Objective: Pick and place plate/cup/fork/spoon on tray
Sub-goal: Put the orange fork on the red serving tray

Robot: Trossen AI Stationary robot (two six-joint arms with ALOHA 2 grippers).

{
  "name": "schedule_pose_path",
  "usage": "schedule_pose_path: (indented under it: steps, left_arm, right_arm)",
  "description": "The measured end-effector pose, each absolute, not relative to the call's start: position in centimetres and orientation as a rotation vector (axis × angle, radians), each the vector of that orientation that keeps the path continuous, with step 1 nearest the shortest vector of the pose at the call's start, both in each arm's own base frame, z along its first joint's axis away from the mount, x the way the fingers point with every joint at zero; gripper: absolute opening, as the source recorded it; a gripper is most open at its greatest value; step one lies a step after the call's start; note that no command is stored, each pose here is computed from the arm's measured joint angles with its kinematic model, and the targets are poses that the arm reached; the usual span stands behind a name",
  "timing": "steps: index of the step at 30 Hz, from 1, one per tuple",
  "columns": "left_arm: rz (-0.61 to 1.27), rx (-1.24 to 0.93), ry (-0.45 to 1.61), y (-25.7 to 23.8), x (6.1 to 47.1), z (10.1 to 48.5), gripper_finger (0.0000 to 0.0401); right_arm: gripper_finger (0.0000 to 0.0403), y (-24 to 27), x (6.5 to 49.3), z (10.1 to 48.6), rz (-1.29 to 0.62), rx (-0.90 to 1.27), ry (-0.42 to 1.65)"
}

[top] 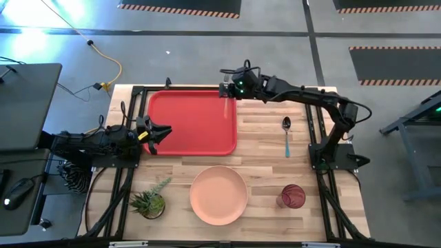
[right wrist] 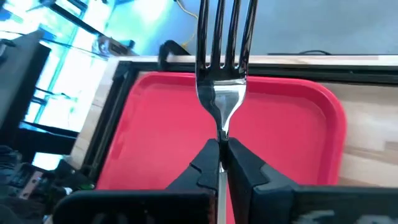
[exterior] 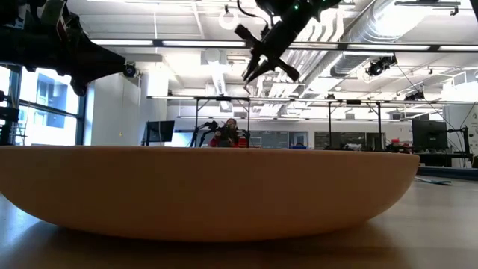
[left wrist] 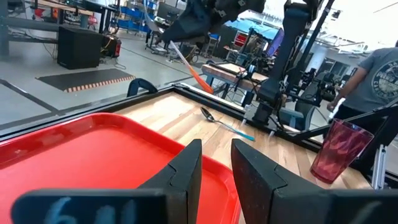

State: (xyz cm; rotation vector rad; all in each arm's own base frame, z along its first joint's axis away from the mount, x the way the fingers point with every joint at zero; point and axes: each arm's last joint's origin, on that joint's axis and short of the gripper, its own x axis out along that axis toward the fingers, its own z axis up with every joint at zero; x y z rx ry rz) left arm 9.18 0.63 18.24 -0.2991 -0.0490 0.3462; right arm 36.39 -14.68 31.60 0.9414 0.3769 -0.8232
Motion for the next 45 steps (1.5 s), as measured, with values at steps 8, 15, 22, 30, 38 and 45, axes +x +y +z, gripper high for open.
schedule_pose_path:
  steps: [8, 15, 22, 30, 38, 45]
  left_arm:
    - [0.349, -0.295, -0.033, 0.6, 9.2, 18.1, 0.0076]
    - [0.352, -0.289, -0.010, 0.6, 9.2, 17.9, 0.0076]
    - [0.354, -0.288, -0.004, 0.6, 9.2, 17.8, 0.0076]
    - [0.354, -0.287, -0.001, 0.6, 9.2, 17.8, 0.0076]
    - [0.354, -0.287, 0.001, 0.6, 9.2, 17.7, 0.0076]
    - [0.354, -0.287, 0.002, 0.6, 9.2, 17.7, 0.0076]
  right_arm:
    - [0.0001, -13.2, 37.9, 30.0, -0.846, 0.976, 0.396]
    - [0.0001, -12.8, 39.8, 26.1, -0.874, 1.021, 0.500]
    - [0.0001, -12.9, 40.6, 22.7, -0.903, 1.065, 0.624]
    - [0.0001, -13.2, 41.1, 19.8, -0.953, 1.084, 0.699]
    - [0.0001, -13.3, 41.4, 17.9, -0.988, 1.103, 0.741]
    - [0.0001, -13.6, 41.3, 16.6, -1.024, 1.114, 0.778]
